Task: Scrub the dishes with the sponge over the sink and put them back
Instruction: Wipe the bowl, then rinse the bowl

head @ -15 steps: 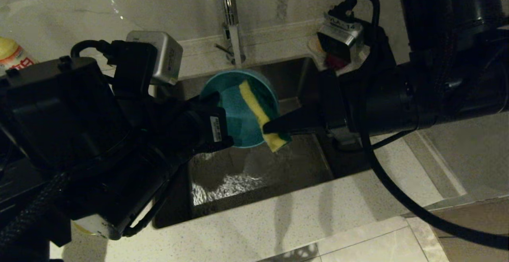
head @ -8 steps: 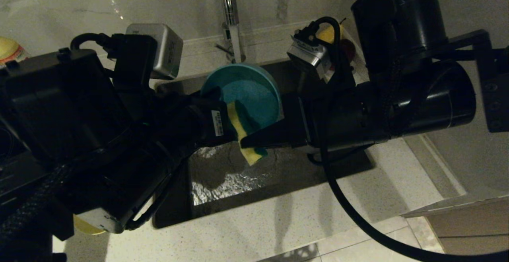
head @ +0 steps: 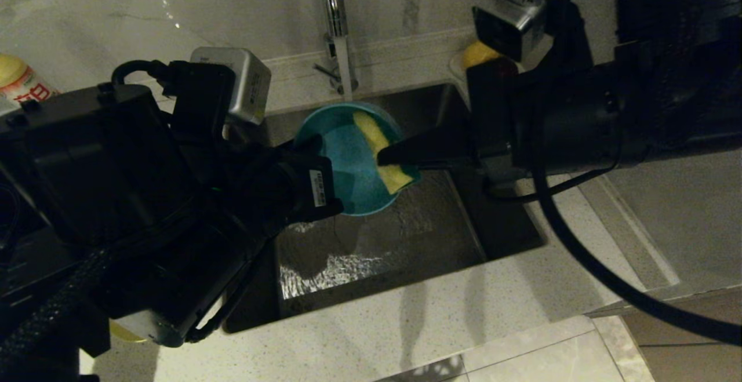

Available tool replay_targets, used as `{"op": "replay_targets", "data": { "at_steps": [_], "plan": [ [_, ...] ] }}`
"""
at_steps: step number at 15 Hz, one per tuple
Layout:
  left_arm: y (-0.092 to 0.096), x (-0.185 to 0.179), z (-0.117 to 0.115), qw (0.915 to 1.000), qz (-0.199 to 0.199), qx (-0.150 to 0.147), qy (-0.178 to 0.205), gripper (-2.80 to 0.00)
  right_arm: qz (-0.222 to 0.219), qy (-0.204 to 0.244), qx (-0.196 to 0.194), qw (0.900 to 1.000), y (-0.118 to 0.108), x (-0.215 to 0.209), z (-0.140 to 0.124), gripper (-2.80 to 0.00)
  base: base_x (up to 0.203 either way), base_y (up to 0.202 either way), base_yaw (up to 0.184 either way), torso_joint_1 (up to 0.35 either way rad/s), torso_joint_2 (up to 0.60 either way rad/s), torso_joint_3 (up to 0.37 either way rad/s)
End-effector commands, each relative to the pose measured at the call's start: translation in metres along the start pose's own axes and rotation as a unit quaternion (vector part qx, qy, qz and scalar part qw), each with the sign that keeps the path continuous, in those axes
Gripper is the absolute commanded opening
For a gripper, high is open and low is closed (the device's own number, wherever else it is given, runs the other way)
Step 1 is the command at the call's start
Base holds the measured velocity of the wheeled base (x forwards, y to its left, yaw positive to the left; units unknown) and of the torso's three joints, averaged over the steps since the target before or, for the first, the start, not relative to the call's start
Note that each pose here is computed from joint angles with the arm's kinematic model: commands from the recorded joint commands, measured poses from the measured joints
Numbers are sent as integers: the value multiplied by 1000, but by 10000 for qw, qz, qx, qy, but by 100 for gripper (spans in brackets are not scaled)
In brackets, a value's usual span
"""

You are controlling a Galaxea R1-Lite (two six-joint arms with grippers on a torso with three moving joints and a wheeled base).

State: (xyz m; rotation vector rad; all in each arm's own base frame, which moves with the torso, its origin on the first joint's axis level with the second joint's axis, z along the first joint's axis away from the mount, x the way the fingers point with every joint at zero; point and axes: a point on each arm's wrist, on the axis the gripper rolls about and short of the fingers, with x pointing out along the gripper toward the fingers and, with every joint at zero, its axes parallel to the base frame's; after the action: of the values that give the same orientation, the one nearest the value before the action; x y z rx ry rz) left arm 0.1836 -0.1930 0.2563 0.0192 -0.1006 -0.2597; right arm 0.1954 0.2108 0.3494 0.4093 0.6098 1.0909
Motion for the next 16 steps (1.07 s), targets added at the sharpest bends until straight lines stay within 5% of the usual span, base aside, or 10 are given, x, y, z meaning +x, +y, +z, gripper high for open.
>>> {"op": "replay_targets", "data": {
  "at_steps": [1,11,14,16],
  "plan": [
    [-1,4,-4,10000,58,23,42,-280,113,-250,-98,9996,15,-30,3,-280,0,0,0,0,0,0],
    [26,65,-50,9917,828,107,973,-280,-44,-743,-187,9970,38,-120,-11,-280,0,0,0,0,0,0],
    [28,85,-38,9825,851,-351,1619,-280,-361,-703,-53,9969,25,-130,-27,-280,0,0,0,0,0,0],
    [32,99,-24,9702,721,-1063,2057,-280,-648,-567,31,9963,8,-130,-44,-280,0,0,0,0,0,0]
  ]
}}
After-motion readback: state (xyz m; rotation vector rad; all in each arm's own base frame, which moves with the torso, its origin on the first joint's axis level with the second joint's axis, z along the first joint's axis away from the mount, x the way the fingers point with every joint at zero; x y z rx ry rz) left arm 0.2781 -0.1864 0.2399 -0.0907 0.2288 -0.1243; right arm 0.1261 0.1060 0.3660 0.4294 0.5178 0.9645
